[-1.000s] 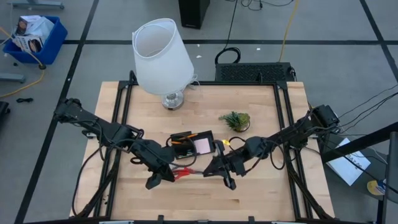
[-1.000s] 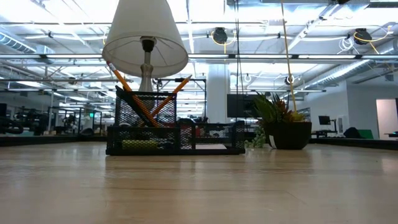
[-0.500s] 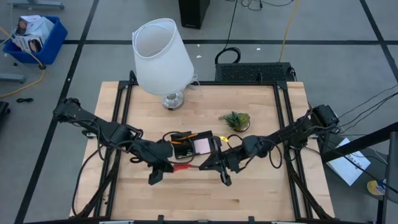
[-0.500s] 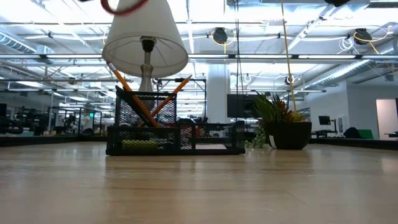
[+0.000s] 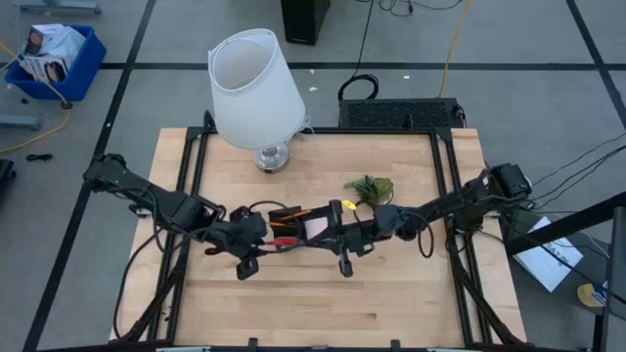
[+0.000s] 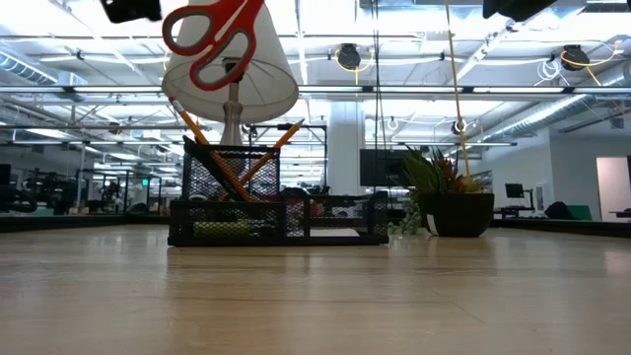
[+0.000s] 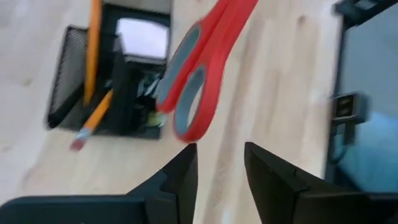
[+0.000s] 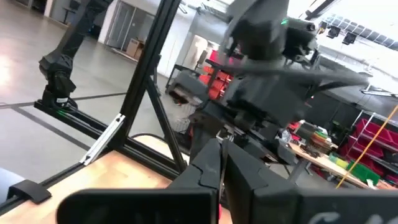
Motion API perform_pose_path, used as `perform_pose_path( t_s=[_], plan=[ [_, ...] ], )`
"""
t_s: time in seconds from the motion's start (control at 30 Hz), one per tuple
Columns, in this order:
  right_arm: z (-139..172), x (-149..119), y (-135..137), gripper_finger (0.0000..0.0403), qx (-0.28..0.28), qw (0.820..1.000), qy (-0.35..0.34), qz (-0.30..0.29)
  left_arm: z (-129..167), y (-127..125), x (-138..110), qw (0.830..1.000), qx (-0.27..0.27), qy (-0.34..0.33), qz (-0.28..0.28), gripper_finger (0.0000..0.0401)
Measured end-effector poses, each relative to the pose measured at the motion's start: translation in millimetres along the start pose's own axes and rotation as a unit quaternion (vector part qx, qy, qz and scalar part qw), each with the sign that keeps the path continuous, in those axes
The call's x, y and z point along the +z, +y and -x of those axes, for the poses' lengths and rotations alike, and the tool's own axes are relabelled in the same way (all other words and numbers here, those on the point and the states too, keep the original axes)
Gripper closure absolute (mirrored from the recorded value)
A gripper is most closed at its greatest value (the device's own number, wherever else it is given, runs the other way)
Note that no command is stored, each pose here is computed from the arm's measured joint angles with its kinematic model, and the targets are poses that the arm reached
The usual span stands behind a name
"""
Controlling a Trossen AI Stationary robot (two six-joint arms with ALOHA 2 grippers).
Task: Pick and place office supplies into organizer
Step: Put the orange scissor into the black desk organizer
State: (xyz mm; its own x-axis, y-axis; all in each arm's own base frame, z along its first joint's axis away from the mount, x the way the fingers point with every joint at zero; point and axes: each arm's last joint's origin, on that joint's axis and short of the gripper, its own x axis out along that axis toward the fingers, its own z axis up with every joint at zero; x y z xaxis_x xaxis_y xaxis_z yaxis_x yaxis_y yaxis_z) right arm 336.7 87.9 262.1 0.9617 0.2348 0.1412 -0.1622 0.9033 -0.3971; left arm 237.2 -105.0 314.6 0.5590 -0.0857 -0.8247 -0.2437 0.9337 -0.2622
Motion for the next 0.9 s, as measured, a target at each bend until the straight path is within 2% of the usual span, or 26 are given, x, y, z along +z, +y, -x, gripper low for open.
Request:
perform_pose_path(
  t_s=[0.17, 0.37, 0.67, 0.9],
  plan=[
    [0, -10, -16, 0.0402, -0.026, 0.999, 0.024, 0.0, 2, 7, -10, 0.998, 0.06, 0.029, -0.019, 0.0254],
    [2, -23, -33, 0.0403, -0.068, 0.995, 0.077, -0.003, 7, 1, -27, 0.993, 0.115, 0.022, -0.029, 0.0254],
    [7, -42, -53, 0.0403, -0.09, 0.986, 0.133, -0.056, 14, -18, -46, 0.991, 0.117, -0.016, -0.062, 0.0254],
    [8, -46, -57, 0.0403, -0.047, 0.986, 0.126, -0.101, 17, -25, -54, 0.989, 0.119, -0.036, -0.081, 0.0254]
  ],
)
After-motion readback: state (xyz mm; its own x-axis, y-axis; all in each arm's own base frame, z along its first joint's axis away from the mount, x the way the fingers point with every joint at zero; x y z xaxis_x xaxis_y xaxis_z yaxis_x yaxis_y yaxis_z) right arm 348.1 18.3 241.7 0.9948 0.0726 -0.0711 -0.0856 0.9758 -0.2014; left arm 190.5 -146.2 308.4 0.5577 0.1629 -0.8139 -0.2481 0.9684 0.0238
